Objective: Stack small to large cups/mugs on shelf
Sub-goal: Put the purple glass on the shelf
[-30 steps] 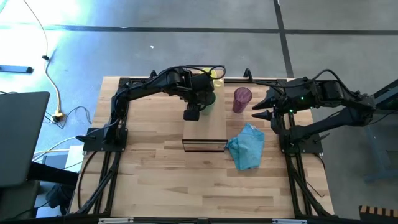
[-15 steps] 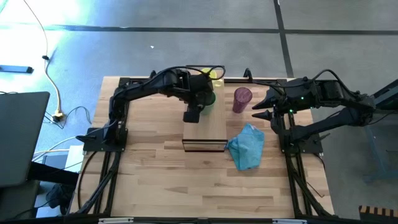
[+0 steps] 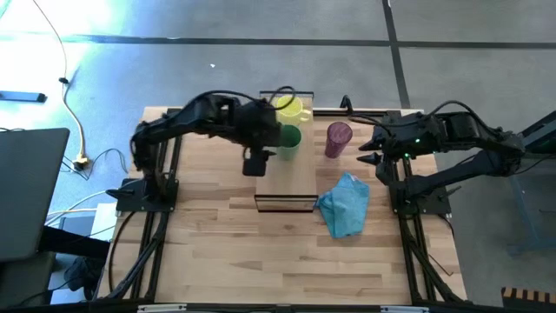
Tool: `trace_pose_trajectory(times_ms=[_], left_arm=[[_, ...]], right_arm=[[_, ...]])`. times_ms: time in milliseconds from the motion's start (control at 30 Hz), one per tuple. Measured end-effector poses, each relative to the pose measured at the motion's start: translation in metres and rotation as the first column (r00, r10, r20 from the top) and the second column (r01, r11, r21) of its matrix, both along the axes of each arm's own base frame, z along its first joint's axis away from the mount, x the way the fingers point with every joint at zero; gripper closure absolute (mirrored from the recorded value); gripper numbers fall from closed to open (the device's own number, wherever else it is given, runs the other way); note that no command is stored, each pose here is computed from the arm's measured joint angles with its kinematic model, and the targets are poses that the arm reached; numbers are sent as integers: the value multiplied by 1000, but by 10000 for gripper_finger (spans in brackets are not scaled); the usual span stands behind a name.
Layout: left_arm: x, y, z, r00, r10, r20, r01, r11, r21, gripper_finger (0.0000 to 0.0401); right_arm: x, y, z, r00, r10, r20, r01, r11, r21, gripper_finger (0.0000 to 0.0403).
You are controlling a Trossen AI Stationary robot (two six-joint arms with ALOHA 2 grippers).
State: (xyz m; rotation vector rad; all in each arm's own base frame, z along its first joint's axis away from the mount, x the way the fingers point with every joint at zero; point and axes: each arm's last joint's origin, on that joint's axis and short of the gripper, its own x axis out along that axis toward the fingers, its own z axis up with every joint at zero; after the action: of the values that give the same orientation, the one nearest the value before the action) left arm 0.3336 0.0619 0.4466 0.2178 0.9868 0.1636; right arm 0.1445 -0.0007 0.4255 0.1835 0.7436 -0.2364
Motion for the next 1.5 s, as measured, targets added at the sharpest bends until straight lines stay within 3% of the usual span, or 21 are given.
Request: trace_pose_trajectory(times_ms=[100,200,400,567,700,933,1100,1333,1500], left_arm=[[-18,-7,17,997,25,75,-22,999,-49,217],[-38,-14,34,987,43,154,-23,991,-129,217],[-64,-26,54,968,59,243,-1,973,-230,217],[-73,-38,58,968,26,251,35,971,-235,217],[-75,-43,55,977,27,211,28,966,-256,217],[-79,-58,51,987,62,146,-22,965,-261,217],[-84,-77,52,987,66,144,-35,977,-211,217],[-100,-100,60,979,55,196,-23,986,-163,217],[-112,-108,65,970,61,235,-26,988,-150,217]], right_arm=[[-8,-3,-10,983,-123,-135,121,992,-20,265],[-10,-4,-12,972,-166,-167,162,986,-37,265],[5,-4,-11,986,-97,-133,79,988,-130,265],[23,-9,-20,971,-64,-230,13,976,-217,265],[41,-18,-29,950,-30,-310,-41,975,-218,265],[57,-49,-38,937,-44,-348,-23,982,-188,265],[53,-72,-39,932,-101,-348,41,983,-176,265],[48,-102,-46,940,-114,-323,129,991,26,265],[58,-121,-59,928,-109,-357,159,981,114,265]])
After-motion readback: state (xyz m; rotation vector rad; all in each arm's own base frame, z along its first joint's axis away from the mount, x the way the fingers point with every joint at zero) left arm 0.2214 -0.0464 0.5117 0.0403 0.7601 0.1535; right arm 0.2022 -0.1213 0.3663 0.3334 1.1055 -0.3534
